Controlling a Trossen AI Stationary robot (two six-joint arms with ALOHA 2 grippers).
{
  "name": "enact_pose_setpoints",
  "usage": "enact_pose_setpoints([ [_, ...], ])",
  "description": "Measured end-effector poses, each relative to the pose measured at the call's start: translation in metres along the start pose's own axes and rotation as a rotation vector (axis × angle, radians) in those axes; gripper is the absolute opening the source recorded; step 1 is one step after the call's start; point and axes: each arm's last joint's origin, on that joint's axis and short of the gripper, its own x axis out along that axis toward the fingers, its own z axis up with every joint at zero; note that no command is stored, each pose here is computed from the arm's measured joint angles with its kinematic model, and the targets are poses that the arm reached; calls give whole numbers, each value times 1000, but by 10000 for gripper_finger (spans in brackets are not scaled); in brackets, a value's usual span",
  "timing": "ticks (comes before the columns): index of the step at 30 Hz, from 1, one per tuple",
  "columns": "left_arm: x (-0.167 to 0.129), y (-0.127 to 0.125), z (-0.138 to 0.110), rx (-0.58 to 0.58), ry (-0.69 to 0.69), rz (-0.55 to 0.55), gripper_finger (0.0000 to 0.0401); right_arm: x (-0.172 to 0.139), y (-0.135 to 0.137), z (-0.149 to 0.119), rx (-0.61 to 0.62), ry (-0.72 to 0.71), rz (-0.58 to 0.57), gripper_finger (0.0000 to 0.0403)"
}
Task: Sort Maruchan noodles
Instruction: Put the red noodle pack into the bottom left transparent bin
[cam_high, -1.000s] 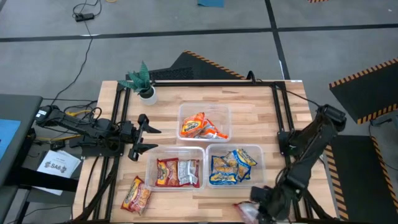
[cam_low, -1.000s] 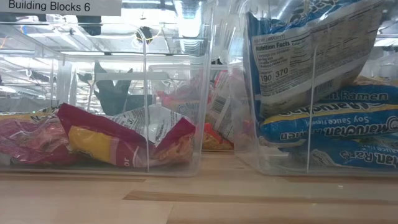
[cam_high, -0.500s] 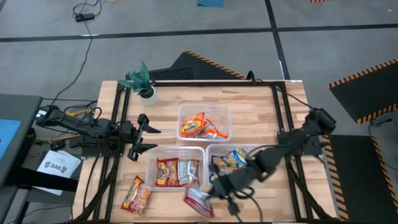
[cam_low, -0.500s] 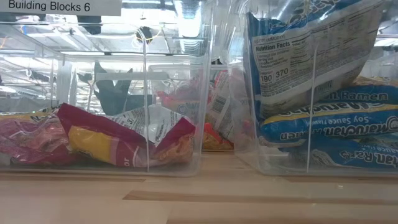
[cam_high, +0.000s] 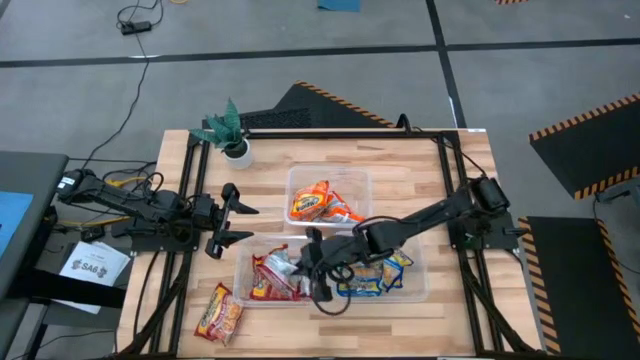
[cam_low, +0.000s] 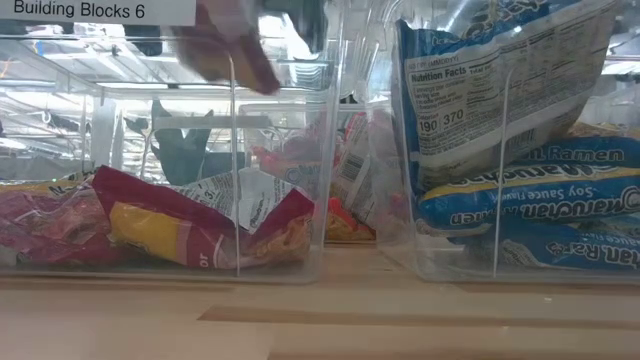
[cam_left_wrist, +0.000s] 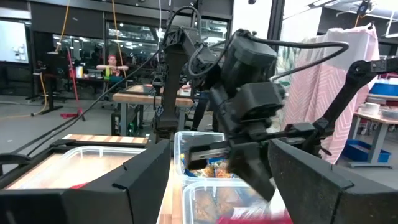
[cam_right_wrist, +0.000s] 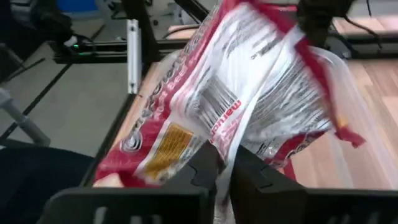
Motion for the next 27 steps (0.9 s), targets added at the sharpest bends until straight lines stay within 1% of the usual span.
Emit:
enact_pose_setpoints([
  [4, 0, 0, 0, 0, -3, 0, 257, 0, -3, 0, 20, 8, 6, 92],
  [9, 0, 0, 0, 0, -5, 0, 257, -11, 4, 9, -2, -12, 26, 171],
  [12, 0, 0, 0, 0, -4, 0, 257, -22, 5, 12, -10, 20, 21, 219],
  [15, 0, 0, 0, -1, -4, 0, 257, -38, 3, 14, -14, 98, 3, 252],
  [17, 0, 0, 0, -1, -4, 0, 257, -53, 2, 14, -29, 165, -21, 262],
  [21, 0, 0, 1, -1, -6, 0, 257, -76, 3, 8, -77, 264, -110, 265],
  [24, 0, 0, 1, -1, -8, 0, 257, -94, 3, 1, -91, 264, -170, 265],
  [27, 0, 0, 1, -2, -7, 1, 257, -110, 0, -14, -67, 244, -220, 265],
])
